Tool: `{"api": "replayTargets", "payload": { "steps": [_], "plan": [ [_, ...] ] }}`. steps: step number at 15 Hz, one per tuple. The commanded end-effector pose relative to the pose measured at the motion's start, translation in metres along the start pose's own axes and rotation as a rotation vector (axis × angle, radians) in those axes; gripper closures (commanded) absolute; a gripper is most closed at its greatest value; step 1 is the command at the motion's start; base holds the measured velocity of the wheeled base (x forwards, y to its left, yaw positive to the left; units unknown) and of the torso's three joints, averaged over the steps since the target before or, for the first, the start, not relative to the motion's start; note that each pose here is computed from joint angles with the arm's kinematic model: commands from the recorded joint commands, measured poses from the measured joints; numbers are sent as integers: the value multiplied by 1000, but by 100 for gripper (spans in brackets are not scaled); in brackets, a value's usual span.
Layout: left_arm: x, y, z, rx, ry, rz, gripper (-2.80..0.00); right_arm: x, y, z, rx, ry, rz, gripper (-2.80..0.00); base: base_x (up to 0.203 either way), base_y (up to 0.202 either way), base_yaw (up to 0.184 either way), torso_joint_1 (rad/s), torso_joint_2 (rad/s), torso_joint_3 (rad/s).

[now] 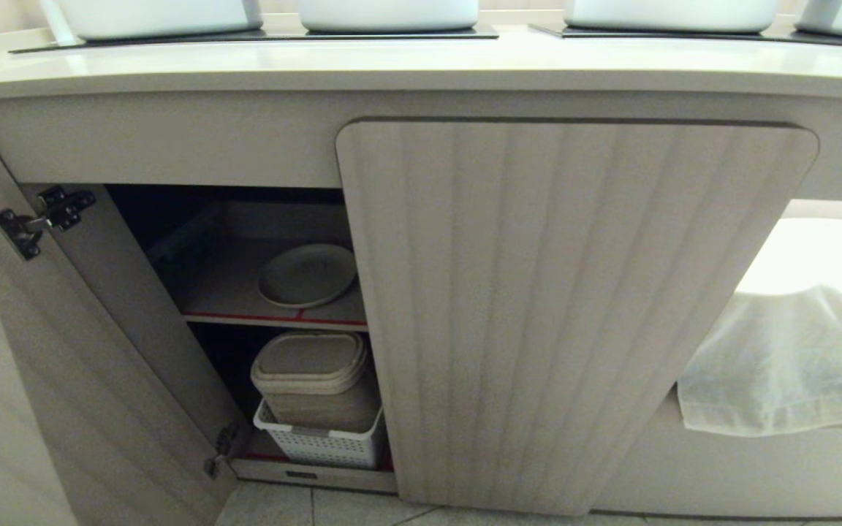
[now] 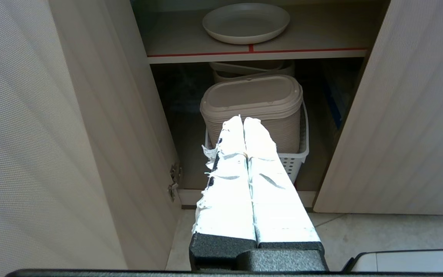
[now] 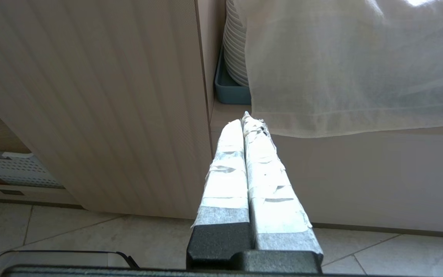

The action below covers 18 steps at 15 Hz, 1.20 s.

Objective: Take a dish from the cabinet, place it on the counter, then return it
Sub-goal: Close the cabinet door

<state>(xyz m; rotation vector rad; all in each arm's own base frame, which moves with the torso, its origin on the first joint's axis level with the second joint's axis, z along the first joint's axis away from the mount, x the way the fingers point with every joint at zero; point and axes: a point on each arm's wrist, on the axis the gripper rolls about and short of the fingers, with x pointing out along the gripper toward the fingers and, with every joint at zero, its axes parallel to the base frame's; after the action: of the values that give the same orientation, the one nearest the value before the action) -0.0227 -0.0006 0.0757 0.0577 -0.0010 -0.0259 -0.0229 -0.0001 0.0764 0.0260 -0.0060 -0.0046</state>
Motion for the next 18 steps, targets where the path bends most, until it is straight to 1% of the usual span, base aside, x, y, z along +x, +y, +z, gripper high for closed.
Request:
{"api": "replayTargets", "payload": {
  "steps": [1,4,5,18],
  "plan": [
    [0,0,0,1,0,0,0,0,0,0,0,0,0,0,0,0,0,0,0,0],
    [0,0,0,-1,0,0,0,0,0,0,0,1,0,0,0,0,0,0,0,0],
    [0,0,0,-1,0,0,0,0,0,0,0,1,0,0,-126,0,-3,12,2,-2],
    [0,0,0,-12,0,0,0,0,0,0,0,2,0,0,-193,0,-1,2,2,3]
  ]
}}
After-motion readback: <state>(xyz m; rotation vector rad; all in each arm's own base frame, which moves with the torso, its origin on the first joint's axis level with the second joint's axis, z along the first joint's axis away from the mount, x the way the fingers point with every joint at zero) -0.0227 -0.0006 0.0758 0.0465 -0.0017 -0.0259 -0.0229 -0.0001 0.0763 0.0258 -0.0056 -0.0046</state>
